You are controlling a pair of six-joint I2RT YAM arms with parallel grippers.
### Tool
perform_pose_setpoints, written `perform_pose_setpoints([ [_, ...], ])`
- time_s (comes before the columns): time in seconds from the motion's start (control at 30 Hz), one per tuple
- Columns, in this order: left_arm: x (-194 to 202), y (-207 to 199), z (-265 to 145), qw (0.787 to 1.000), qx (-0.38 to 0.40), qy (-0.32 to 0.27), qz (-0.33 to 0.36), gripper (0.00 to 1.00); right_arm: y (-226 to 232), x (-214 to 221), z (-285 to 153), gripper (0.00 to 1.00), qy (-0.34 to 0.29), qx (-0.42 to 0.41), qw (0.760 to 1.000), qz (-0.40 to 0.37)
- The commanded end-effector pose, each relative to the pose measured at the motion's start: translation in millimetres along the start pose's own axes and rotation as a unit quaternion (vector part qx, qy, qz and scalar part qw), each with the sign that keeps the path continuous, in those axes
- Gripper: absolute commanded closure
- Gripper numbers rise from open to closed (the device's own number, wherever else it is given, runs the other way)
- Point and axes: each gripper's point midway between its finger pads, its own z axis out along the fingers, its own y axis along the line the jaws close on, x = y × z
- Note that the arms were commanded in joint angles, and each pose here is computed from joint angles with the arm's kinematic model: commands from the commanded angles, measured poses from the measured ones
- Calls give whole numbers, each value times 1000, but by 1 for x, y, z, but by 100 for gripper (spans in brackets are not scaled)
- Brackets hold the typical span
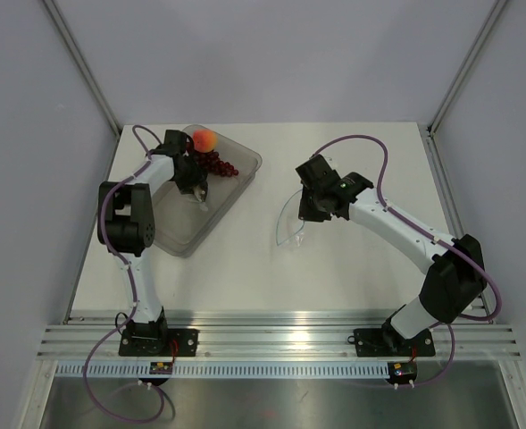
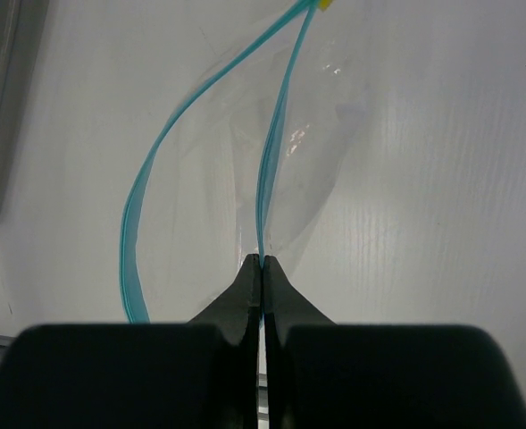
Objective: Place the food in the zip-top bag and seal the zipper
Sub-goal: Pick up the fake fish from the bin.
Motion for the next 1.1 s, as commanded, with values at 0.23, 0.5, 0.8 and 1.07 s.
perform_pose_setpoints([
  [0.23,-6,9,-53,999,3,-52,17,63,11,-8,-8,100,-10,-15,1000,-2],
  [0.5,1,24,-95,996,-18,-76,30,63,10,-3,-5,100,-2,-16,1000,-2],
  [0.8,41,43,-93,999,-32,-31,22,57,10,-3,-6,100,-5,-21,1000,1],
  [1.07,34,43,-97,998,-41,-31,21,16,7,0,-9,100,-5,-19,1000,2],
])
